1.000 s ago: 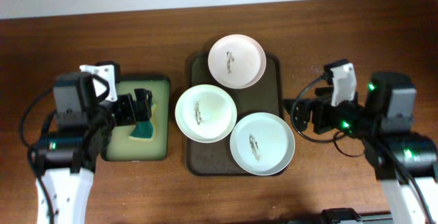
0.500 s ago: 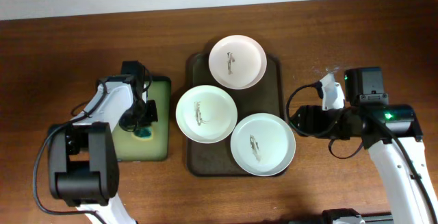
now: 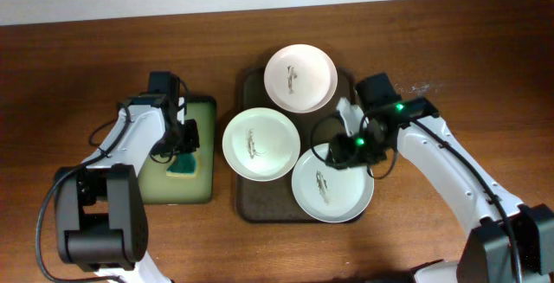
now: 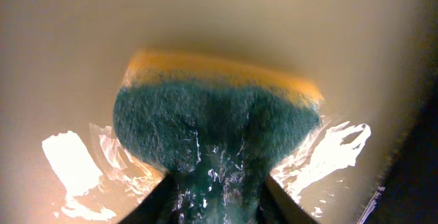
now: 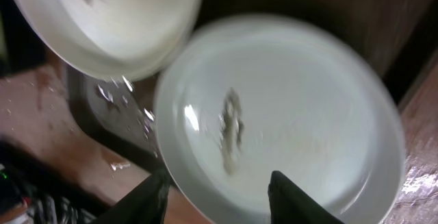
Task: Clean dirty plates on tray and stack at the side
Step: 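Grasp the green sponge with the left gripper and the front-right plate with the right gripper, then scrub the held plate with the sponge in the left gripper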
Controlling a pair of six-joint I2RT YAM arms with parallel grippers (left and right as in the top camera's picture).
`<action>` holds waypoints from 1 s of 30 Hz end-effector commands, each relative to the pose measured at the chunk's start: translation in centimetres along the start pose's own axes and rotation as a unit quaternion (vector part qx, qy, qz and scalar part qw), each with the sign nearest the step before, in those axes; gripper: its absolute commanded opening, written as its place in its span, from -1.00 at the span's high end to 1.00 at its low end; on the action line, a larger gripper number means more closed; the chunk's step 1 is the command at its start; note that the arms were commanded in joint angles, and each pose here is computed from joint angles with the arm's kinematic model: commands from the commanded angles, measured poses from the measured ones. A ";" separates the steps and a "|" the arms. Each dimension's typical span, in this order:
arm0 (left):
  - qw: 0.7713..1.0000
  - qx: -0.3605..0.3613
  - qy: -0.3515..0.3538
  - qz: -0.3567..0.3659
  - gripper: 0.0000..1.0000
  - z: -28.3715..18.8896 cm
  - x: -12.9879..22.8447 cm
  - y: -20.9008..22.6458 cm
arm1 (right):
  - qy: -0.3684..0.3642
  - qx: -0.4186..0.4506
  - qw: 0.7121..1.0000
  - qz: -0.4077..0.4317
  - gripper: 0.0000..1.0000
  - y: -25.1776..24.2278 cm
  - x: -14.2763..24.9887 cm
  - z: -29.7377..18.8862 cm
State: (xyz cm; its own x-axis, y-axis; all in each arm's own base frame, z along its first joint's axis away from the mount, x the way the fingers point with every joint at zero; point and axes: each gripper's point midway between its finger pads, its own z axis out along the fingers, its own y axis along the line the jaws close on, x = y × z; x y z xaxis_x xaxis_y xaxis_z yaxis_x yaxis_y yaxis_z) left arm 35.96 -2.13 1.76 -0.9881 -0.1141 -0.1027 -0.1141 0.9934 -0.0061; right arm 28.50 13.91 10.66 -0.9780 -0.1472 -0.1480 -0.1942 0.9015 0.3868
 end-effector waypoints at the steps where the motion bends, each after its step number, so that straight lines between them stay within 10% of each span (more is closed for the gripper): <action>1: 1.000 0.007 0.009 0.002 1.00 1.4 1.2 0.0 | -0.087 0.004 0.996 -0.002 0.00 0.7 -4.8 -1.4; 10: 0.994 0.046 -0.049 0.083 1.00 -12.3 -4.6 -6.4 | -0.059 -0.005 0.996 -0.071 0.18 0.3 -8.2 10.4; 21: 0.984 0.106 -0.055 0.133 1.00 -12.7 -3.5 -12.1 | -0.042 -0.025 0.995 0.085 0.92 -0.1 -8.1 13.8; 30: 0.980 0.122 -0.022 0.154 1.00 -6.8 -1.7 -20.2 | -0.041 0.093 0.994 0.040 0.92 -5.0 -7.6 9.4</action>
State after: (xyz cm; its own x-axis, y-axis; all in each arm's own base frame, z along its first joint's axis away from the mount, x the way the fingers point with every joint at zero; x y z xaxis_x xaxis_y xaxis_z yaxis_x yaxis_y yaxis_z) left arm 39.86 -20.31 13.05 -0.9361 0.2049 -0.2858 0.2635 0.9469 -0.1843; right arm 37.19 15.16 0.65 -0.9864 -0.0122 -0.1641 -0.0595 0.9562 0.2866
